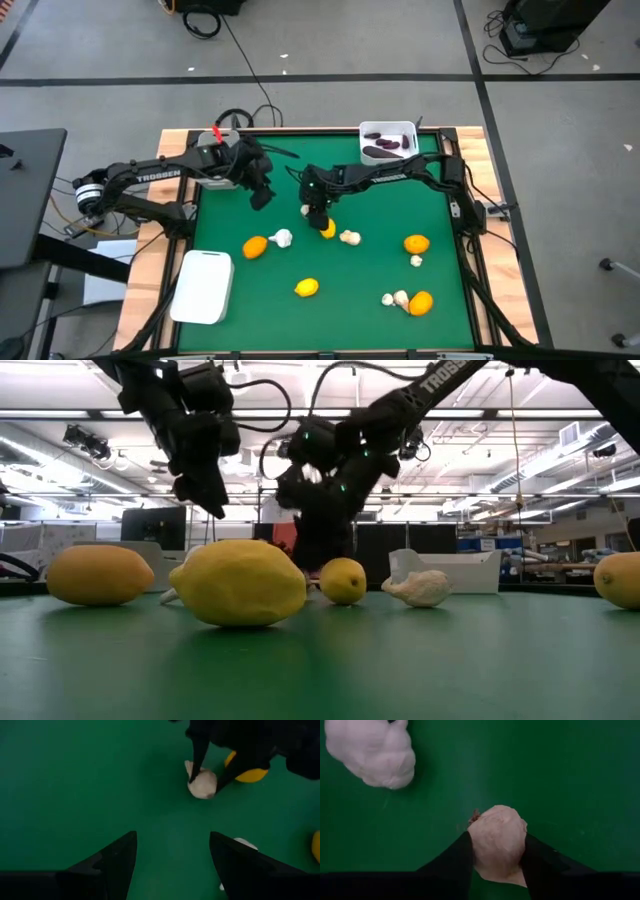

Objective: Sort produce into baskets
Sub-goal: Put the garlic into the gray bin

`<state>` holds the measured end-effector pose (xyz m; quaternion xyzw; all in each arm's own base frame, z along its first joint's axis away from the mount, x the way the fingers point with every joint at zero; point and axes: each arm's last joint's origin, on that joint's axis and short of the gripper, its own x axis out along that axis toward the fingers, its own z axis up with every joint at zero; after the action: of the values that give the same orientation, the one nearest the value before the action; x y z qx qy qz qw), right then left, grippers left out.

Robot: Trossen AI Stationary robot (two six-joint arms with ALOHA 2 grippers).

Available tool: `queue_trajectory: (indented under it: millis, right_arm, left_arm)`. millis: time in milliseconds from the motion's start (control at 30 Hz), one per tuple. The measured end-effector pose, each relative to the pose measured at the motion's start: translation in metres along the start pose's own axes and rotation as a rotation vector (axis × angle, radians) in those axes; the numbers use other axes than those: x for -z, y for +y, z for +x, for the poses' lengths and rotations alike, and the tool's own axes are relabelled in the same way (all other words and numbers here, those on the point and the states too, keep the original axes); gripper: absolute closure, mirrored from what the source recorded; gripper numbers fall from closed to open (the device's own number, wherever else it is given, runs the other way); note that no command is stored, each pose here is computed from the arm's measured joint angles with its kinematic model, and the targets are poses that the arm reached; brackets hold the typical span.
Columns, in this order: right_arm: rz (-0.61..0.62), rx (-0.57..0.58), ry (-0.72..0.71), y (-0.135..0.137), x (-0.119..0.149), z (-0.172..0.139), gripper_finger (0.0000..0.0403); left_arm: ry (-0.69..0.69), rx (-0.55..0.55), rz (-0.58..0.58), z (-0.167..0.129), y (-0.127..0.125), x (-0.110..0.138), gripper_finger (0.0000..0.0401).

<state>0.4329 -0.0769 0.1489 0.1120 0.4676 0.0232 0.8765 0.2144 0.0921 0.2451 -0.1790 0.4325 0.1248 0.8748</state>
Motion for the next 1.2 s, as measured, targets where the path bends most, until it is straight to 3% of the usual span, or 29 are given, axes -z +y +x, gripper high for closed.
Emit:
queue_trajectory:
  millis: [167, 433, 667, 933, 1200]
  right_arm:
    - [-0.018, 0.017, -0.161, 0.001, -0.030, -0.038, 0.0254]
    - [-0.164, 0.250, -0.270, 0.006, -0.052, -0.078, 0.0253]
    - [-0.225, 0.319, -0.323, 0.012, -0.058, -0.099, 0.0252]
    - [-0.304, 0.328, -0.350, 0.023, -0.062, -0.101, 0.0252]
    - [-0.302, 0.384, -0.351, 0.029, -0.062, -0.099, 0.0250]
  left_arm:
    - [-0.046, 0.017, -0.040, 0.000, -0.003, -0.004, 0.0146]
    - [-0.263, 0.137, -0.214, -0.004, -0.005, -0.027, 0.0146]
    - [-0.308, 0.083, -0.295, -0.006, 0.003, -0.031, 0.0146]
    - [-0.440, 0.208, -0.261, -0.011, -0.001, -0.045, 0.0146]
    - [-0.358, 0.273, -0.320, 0.007, 0.002, -0.046, 0.0167]
